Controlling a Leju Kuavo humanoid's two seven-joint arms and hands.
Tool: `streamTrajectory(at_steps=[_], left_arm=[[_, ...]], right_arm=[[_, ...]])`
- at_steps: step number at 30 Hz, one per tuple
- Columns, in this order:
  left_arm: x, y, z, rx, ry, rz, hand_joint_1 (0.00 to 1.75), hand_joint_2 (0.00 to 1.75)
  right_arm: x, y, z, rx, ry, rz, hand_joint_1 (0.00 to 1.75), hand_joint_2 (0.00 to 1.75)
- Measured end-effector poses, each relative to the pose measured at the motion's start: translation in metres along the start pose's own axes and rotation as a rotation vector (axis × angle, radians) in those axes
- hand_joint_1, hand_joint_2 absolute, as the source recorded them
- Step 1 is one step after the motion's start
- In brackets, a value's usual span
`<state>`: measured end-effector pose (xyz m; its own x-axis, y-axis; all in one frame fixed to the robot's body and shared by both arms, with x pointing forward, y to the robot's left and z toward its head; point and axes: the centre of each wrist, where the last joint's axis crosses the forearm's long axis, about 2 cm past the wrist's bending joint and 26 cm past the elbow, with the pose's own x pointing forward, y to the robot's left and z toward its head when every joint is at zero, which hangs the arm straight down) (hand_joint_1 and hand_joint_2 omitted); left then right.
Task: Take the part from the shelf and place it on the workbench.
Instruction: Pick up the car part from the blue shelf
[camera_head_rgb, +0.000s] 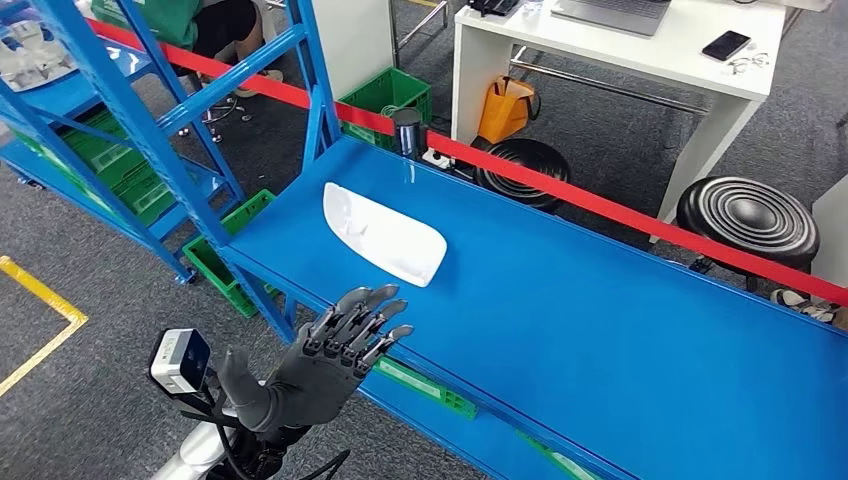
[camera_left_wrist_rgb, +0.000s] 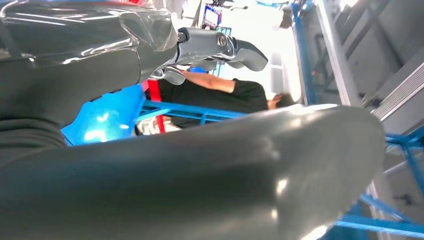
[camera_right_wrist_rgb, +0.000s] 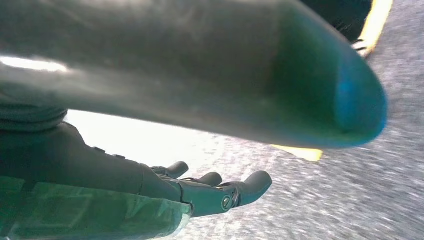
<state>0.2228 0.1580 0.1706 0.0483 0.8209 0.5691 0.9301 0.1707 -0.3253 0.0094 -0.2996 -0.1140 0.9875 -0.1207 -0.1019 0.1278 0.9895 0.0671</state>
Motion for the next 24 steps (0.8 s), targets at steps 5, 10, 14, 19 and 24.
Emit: streamTrajectory(at_steps=[5, 10, 14, 19, 24], left_arm=[[0.001, 0.001, -0.003, -0.008, 0.01, -0.02, 0.0, 0.0], [0.001, 0.003, -0.003, -0.002, 0.024, -0.047, 0.0, 0.0], [0.002, 0.004, -0.004, -0.001, 0.025, -0.056, 0.0, 0.0], [0.003, 0.005, -0.003, 0.02, 0.056, -0.132, 0.0, 0.44], [0.004, 0.007, 0.008, 0.094, 0.115, -0.314, 0.0, 1.75]], right_arm=[[0.004, 0.002, 0.001, 0.022, -0.013, -0.003, 0.0, 0.0], [0.004, 0.002, 0.001, 0.031, -0.015, -0.006, 0.0, 0.0], [0.004, 0.003, 0.001, 0.034, -0.018, -0.005, 0.0, 0.0], [0.001, 0.002, 0.0, 0.032, -0.025, -0.014, 0.0, 0.0], [0.004, -0.005, 0.002, 0.021, -0.042, -0.027, 0.0, 0.0]])
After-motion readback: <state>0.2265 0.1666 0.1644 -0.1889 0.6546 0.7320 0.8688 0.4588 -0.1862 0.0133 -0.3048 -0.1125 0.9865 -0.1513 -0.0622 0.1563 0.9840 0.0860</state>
